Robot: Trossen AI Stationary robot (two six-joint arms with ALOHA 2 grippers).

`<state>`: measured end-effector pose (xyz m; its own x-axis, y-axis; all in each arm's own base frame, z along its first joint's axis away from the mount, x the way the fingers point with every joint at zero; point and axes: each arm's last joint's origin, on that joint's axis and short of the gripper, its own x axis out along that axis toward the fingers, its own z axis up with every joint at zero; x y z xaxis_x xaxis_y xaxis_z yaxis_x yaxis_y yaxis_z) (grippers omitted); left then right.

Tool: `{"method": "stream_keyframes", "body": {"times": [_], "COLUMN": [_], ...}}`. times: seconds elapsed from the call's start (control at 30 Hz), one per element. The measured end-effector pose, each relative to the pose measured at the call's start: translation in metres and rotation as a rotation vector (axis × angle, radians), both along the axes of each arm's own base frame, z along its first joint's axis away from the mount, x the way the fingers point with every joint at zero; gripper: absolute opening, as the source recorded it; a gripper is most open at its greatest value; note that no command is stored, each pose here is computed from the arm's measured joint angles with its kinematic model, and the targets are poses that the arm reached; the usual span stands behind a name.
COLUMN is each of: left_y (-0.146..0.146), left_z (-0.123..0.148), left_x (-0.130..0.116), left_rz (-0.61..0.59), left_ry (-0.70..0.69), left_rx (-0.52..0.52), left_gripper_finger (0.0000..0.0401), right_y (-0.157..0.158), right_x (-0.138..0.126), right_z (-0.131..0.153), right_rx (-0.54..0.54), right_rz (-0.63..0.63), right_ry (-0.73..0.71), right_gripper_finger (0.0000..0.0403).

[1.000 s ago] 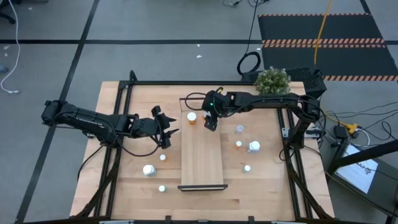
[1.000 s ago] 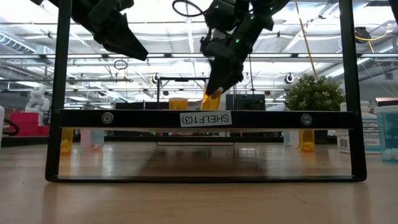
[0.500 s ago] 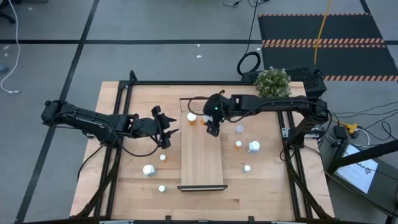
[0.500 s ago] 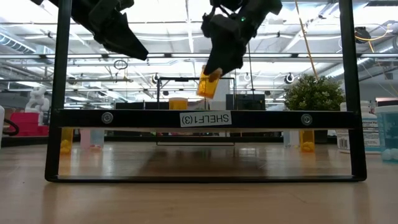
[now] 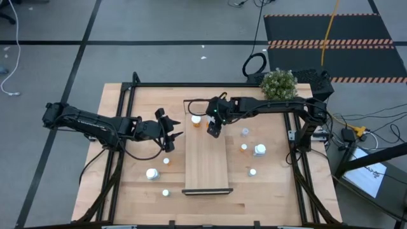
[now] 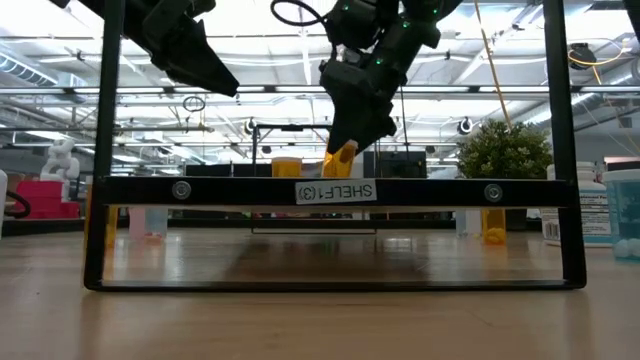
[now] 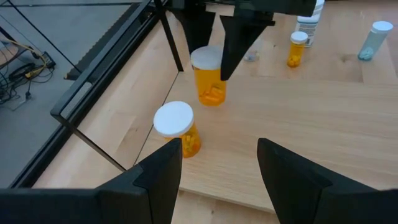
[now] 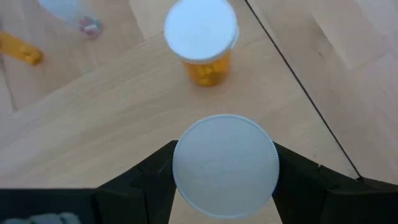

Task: Pick and place medicine bottles onto shelf by color
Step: Put the big orange medicine bottle on the shelf

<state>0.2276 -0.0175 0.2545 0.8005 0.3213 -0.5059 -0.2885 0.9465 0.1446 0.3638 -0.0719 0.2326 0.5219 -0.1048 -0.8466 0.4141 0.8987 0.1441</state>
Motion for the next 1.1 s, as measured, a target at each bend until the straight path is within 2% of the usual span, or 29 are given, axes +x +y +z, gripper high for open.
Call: {"method": "stream_keyframes", "body": {"times": [0.27, 0.4, 0.73, 1.1], "left_y": [0.0, 0.0, 0.0, 0.0], "left_z": [0.0, 0.0, 0.0, 0.0], "left_x": [0.0, 0.0, 0.0, 0.0], "left_rz": [0.0, 0.0, 0.0, 0.0], "left_ry": [0.0, 0.0, 0.0, 0.0], "left_rx": [0.0, 0.0, 0.0, 0.0], "left_gripper_finger": [0.0209, 0.0209, 0.0209, 0.0209], "right_y": [-0.005, 0.001, 0.003, 0.001], "right_x": [-0.002, -0.002, -0.002, -0.004], "right_z": [0.0, -0.001, -0.01, -0.019], "right_rx": [-0.001, -0.039, -0.018, -0.015], "right_rz": [-0.027, -0.08, -0.202, -0.218], "right_ry": [0.008, 0.025, -0.005, -0.016], "right_gripper_finger": [0.0212, 0.0212, 0.0212, 0.0212]}}
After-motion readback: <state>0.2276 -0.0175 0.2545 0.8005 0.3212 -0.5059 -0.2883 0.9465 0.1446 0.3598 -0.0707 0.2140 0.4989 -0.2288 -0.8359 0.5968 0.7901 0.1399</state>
